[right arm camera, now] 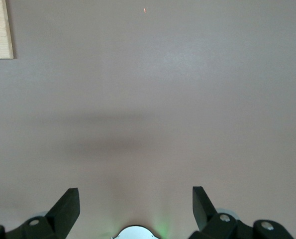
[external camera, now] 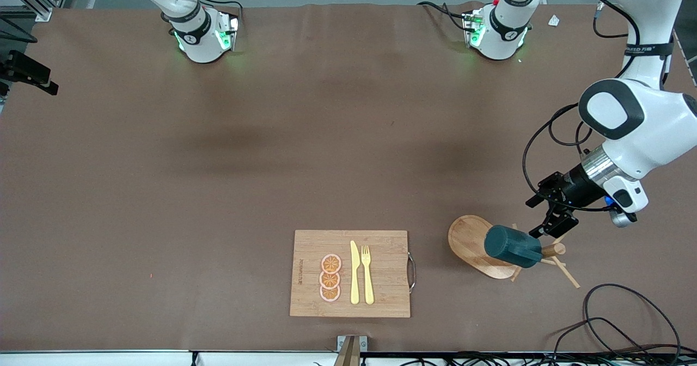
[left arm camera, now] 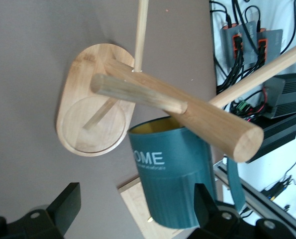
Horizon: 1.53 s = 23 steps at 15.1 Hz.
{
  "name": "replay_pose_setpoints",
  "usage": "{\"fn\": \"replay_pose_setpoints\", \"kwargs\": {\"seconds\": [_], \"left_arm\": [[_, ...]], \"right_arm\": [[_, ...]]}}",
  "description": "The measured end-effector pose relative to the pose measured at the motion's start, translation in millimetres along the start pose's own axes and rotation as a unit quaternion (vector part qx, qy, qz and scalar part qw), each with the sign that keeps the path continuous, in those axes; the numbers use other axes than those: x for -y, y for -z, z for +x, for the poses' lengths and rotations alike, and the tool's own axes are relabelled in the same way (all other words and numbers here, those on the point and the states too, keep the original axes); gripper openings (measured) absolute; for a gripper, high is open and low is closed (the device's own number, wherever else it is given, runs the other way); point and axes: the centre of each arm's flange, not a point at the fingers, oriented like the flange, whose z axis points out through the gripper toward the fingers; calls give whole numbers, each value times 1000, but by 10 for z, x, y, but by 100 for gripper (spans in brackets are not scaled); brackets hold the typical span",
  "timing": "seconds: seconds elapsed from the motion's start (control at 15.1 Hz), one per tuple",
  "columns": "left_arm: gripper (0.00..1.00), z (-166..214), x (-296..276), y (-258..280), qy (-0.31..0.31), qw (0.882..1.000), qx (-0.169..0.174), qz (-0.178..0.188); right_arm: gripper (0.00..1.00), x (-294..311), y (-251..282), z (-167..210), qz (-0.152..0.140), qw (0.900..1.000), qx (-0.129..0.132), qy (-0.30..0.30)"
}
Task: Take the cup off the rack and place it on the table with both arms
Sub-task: 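Lower the left gripper onto the teal mug rim and close it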
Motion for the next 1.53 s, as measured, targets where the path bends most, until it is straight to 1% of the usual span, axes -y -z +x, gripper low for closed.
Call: {"fn": "replay_pose_setpoints", "kwargs": {"seconds": [0.33, 0.47, 0.66, 1.2, 1.53], "left_arm": [[100, -18, -4, -171, 15, 1000, -8, -24], [100, -61, -20, -237, 27, 999, -7, -39], [100, -103, -75, -256, 35, 998, -2, -50], [100, -32, -138, -337, 49, 997, 1, -61], [100, -38, -137, -486, 51, 997, 6, -57]], "right_arm": [[100, 0, 0, 0, 0, 1000, 0, 0], [100, 0, 0, 0, 0, 1000, 0, 0], [100, 0, 0, 0, 0, 1000, 0, 0], [100, 0, 0, 0, 0, 1000, 0, 0], [100, 2, 0, 0, 0, 1000, 0, 0]]}}
